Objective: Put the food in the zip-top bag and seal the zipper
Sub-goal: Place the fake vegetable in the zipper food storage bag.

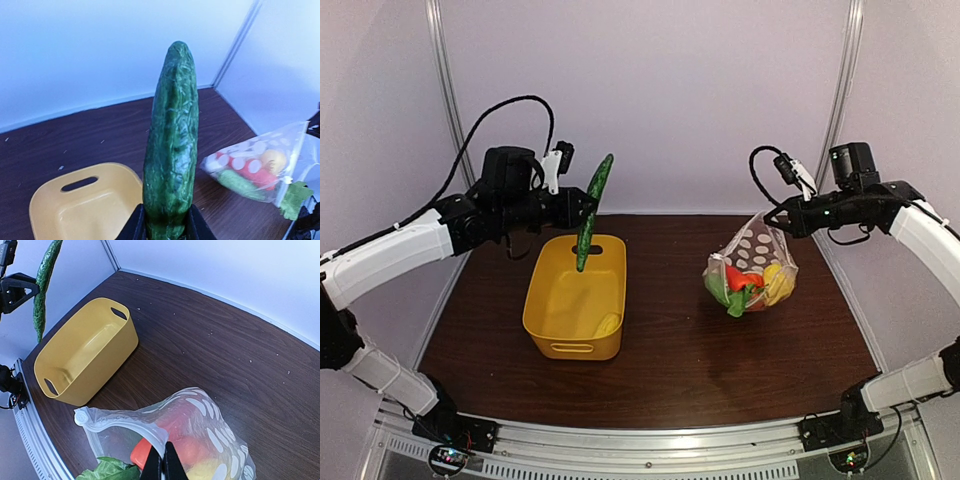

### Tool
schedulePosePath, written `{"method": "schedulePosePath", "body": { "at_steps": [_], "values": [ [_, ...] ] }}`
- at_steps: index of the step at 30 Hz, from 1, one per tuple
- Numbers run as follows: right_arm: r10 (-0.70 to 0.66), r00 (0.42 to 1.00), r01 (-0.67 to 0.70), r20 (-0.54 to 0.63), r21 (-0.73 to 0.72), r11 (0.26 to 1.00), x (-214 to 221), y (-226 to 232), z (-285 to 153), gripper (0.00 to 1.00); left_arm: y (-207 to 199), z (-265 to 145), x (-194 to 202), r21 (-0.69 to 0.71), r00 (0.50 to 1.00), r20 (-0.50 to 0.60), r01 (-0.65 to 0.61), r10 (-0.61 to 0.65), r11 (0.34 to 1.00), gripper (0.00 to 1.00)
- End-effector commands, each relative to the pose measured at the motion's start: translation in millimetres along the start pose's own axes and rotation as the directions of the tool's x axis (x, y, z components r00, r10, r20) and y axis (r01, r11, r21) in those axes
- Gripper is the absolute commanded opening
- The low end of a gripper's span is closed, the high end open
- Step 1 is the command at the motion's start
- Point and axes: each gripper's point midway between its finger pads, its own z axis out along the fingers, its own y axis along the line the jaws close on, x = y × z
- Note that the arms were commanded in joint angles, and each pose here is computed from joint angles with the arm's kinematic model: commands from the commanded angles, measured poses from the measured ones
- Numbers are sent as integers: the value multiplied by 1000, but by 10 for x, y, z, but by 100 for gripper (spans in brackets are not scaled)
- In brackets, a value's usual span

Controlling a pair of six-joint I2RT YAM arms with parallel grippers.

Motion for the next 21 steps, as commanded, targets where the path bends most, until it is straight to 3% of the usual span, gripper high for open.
{"method": "schedulePosePath", "body": {
  "at_steps": [1,5,9,14,21],
  "values": [
    [14,1000,-14,-1,-85,996,-115,127,-22,0,-889,-290,-520,313,951,296,-182,87,932,0],
    [44,999,-48,-28,-164,985,-65,236,15,0,-1529,-604,-712,445,878,467,-332,100,832,0],
    [67,998,-69,-16,-191,979,-89,278,15,0,-1978,-737,-723,585,837,547,-367,-18,723,0],
    [103,994,-105,-18,-228,968,-102,327,36,0,-2429,-611,-523,718,840,528,-364,-124,593,0],
    [148,989,-148,-19,-259,954,-98,359,68,0,-2757,-249,-287,804,889,429,-295,-160,517,0]
  ]
}}
